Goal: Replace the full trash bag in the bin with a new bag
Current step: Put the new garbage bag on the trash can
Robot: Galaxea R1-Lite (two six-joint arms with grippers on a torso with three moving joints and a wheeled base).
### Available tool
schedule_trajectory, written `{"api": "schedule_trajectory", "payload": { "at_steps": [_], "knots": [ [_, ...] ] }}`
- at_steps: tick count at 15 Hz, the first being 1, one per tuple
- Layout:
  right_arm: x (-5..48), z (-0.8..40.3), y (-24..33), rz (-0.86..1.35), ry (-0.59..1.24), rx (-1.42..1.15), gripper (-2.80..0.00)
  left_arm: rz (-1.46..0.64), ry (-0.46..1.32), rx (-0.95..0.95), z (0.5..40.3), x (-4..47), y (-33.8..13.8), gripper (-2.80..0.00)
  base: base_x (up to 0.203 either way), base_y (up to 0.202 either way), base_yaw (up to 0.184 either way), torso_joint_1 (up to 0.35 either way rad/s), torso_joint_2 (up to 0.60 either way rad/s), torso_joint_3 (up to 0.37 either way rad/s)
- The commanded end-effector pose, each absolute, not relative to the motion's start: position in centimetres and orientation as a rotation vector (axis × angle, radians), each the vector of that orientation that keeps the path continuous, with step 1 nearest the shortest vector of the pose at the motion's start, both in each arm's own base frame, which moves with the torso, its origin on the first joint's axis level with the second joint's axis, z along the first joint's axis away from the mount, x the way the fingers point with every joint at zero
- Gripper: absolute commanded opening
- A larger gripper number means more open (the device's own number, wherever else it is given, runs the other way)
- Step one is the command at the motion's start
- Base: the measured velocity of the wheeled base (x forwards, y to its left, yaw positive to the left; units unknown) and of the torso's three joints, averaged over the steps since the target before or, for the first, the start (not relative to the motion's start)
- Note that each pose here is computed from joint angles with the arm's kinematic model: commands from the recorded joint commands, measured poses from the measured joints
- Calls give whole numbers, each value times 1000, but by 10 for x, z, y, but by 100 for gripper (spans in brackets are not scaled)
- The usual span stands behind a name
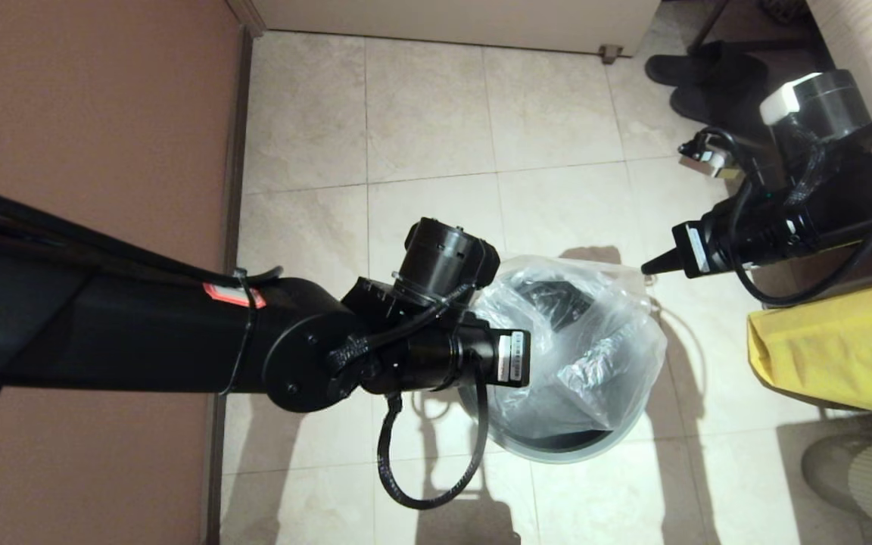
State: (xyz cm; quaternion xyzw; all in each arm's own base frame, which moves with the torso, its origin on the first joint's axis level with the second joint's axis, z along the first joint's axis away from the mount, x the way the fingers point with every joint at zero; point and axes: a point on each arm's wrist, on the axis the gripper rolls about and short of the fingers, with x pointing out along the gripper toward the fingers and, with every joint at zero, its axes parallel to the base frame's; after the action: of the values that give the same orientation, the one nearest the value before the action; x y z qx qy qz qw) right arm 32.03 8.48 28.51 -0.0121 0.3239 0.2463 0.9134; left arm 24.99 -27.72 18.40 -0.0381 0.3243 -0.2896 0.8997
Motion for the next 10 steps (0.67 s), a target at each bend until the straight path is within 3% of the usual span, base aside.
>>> {"api": "schedule_trajectory", "payload": {
  "at_steps": [1,6,10],
  "knots": [
    [334,279,102,605,616,-202,-280,-583,701,-83,178,243,-273,-280,0,0,0,0,0,0],
    [363,270,127,716,512,-415,-280,-561,693,-121,199,209,-231,-280,0,0,0,0,0,0],
    [380,264,136,734,381,-524,-280,-496,721,-124,193,179,-194,-280,0,0,0,0,0,0]
  ]
}}
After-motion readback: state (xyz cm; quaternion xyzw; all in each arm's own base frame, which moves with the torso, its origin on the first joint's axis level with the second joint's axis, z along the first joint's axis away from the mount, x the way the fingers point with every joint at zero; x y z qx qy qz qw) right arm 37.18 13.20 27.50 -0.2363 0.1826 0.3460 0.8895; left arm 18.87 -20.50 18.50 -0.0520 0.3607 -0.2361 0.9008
